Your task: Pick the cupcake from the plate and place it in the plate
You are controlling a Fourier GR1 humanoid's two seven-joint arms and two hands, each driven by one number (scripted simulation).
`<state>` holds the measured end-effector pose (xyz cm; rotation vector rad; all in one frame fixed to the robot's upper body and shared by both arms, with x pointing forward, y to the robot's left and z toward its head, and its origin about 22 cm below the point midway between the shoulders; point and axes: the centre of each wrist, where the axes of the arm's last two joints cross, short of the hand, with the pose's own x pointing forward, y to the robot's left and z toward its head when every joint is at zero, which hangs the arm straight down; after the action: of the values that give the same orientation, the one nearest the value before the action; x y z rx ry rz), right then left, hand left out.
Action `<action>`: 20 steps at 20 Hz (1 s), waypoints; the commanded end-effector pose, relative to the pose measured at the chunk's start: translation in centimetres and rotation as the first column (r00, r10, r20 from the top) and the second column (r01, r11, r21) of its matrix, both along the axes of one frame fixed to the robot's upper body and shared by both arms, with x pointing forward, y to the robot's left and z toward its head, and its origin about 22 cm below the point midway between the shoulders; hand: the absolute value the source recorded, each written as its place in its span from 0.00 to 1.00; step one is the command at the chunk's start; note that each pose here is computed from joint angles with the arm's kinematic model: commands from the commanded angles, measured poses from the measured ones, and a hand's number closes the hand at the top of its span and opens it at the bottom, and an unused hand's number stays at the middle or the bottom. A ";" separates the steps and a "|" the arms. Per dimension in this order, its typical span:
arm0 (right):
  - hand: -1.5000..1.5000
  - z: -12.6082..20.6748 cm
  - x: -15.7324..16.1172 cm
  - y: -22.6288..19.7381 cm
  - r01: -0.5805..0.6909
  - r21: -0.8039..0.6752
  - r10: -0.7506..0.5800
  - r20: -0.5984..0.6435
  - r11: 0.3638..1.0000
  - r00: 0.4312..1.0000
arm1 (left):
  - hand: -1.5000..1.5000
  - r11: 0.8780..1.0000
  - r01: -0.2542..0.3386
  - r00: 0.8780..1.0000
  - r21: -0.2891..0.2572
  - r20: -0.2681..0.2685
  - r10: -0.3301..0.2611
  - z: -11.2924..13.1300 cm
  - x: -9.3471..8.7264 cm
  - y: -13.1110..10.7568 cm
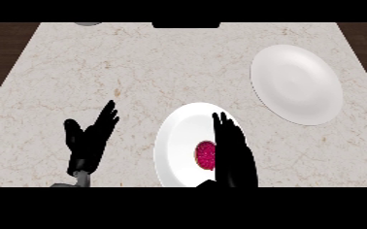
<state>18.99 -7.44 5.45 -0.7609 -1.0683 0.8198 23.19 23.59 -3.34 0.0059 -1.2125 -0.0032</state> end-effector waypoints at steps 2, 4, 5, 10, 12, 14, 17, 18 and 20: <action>0.00 -0.6 1.8 0.4 0.027 -0.023 -0.027 -0.025 0.999 0.999 | 0.50 1.000 0.011 1.000 -0.005 -0.025 -0.011 1.7 0.0 1.3; 0.00 -0.9 3.6 0.2 0.008 0.002 -0.007 -0.044 1.000 0.999 | 0.50 1.000 0.013 0.999 0.004 -0.034 -0.013 0.0 0.0 0.5; 0.00 -2.7 0.8 -0.7 0.005 -0.015 -0.006 -0.057 1.000 0.998 | 0.50 1.000 0.006 0.999 -0.005 -0.037 -0.006 0.0 0.7 -0.6; 0.00 -2.6 3.3 0.3 -0.003 -0.011 0.002 -0.068 1.000 0.998 | 0.50 1.000 -0.004 1.000 0.018 -0.016 0.005 1.1 -0.2 1.4; 1.00 -3.7 1.4 -0.7 -0.118 -0.075 0.105 -0.155 0.990 0.982 | 0.50 1.000 0.007 1.000 -0.008 -0.021 -0.007 0.5 0.5 0.2; 1.00 -4.1 3.4 0.1 -0.119 -0.095 0.110 -0.101 0.988 0.989 | 0.50 1.000 0.005 1.000 0.000 -0.022 -0.005 -0.4 0.8 -0.8; 1.00 -5.4 2.0 0.8 -0.123 -0.130 0.113 -0.083 0.984 0.990 | 0.50 1.000 0.018 0.999 0.000 -0.041 -0.018 -0.3 -0.1 -0.1; 1.00 -3.9 3.6 0.7 -0.120 -0.143 0.111 -0.074 0.982 0.991 | 0.50 1.000 0.000 1.000 -0.005 -0.006 0.000 -0.1 0.7 0.4; 1.00 -3.9 1.8 0.3 -0.127 -0.153 0.120 -0.054 0.980 0.991 | 0.50 1.000 -0.009 0.999 0.011 -0.032 0.009 -1.5 0.5 0.9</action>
<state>21.75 -7.06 1.42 -0.7818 -1.0172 1.0021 23.75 23.92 -3.23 0.0041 -1.1909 -0.0040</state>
